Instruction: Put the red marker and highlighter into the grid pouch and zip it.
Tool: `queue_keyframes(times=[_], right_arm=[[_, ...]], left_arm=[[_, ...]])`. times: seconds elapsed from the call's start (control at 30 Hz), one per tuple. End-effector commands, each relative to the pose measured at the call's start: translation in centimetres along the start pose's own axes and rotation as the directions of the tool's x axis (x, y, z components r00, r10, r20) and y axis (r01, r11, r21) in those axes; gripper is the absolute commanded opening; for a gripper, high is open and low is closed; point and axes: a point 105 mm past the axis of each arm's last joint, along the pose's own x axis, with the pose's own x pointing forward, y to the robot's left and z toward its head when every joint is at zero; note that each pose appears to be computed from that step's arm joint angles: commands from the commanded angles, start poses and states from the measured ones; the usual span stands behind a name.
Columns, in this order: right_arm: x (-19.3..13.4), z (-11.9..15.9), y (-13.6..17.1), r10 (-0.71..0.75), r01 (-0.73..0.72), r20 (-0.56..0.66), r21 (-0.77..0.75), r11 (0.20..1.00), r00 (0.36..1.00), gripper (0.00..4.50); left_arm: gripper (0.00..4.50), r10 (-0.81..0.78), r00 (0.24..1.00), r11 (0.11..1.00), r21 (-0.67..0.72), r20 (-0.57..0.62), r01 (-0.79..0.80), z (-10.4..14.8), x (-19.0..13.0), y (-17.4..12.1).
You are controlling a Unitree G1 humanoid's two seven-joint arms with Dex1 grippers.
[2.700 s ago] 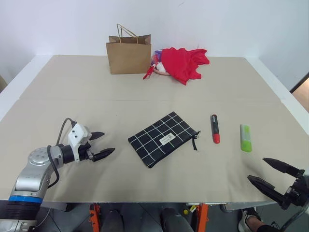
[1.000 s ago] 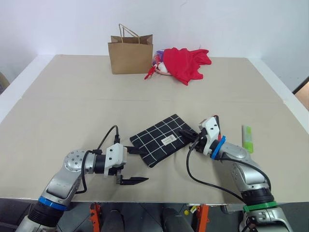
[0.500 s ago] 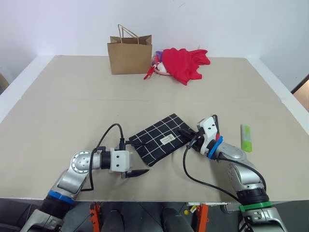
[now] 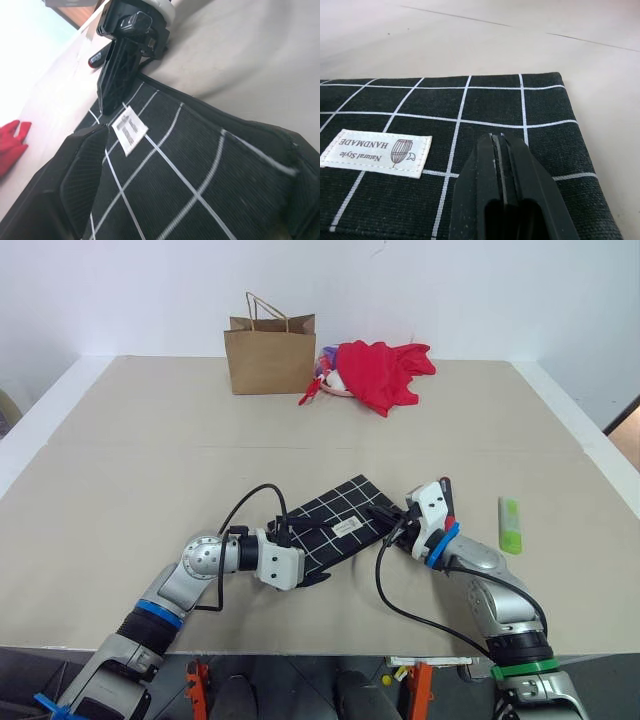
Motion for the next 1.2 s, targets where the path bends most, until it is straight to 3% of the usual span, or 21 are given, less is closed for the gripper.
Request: queue_keyframes(times=[0.03,0.1,0.2,0.33,0.47,0.73,0.87,1.0,1.07,1.1,1.2], right_arm=[[-0.2,1.3,0.0,-0.006,0.006,0.043,-0.020,1.000,0.999,0.09],[-0.2,1.3,0.1,-0.008,0.009,0.045,-0.018,1.000,0.999,0.02],[-0.3,1.3,0.2,-0.011,0.012,0.047,-0.014,1.000,0.999,0.00],[-0.3,1.3,0.3,-0.011,0.012,0.049,-0.012,1.000,0.999,0.00],[-0.4,1.3,0.4,-0.012,0.013,0.047,-0.017,1.000,0.999,0.00],[-0.6,1.4,0.4,-0.013,0.015,0.052,-0.035,0.999,0.999,0.00],[-1.4,3.6,0.5,0.003,0.009,0.115,-0.104,0.995,0.993,0.00],[-4.9,6.7,0.4,0.003,0.027,0.220,-0.130,0.991,0.976,1.31],[-7.7,6.4,1.0,0.033,0.000,0.217,-0.148,0.989,0.976,2.40],[-8.9,5.9,1.5,0.054,-0.021,0.213,-0.154,0.988,0.975,2.40],[-11.1,4.1,2.9,0.116,-0.083,0.152,-0.212,0.974,0.982,3.79]], left_arm=[[4.50,-0.017,0.999,1.000,-0.001,-0.033,0.017,-0.7,0.0,-0.4],[4.24,-0.014,0.998,1.000,0.020,-0.069,0.016,-1.2,0.2,0.0],[3.14,-0.024,0.991,0.997,0.065,-0.131,0.033,-2.1,0.6,0.5],[2.06,-0.011,0.986,0.994,0.105,-0.164,0.028,-2.5,0.7,1.3],[0.20,-0.022,0.986,0.992,0.121,-0.168,0.042,-2.5,0.8,1.5],[0.08,0.006,0.982,0.991,0.130,-0.188,0.019,-3.5,-0.6,2.8],[0.08,0.080,0.986,0.996,0.056,-0.145,-0.073,-3.5,-1.4,4.6],[0.00,0.176,0.984,0.978,-0.112,-0.015,-0.176,-2.1,-2.3,6.7],[0.00,0.176,0.983,0.965,-0.206,0.045,-0.163,-1.4,-2.9,6.9],[0.00,0.165,0.984,0.960,-0.241,0.068,-0.144,-1.1,-3.1,6.9],[0.00,0.140,0.984,0.949,-0.300,0.110,-0.102,-0.5,-3.9,6.7]])
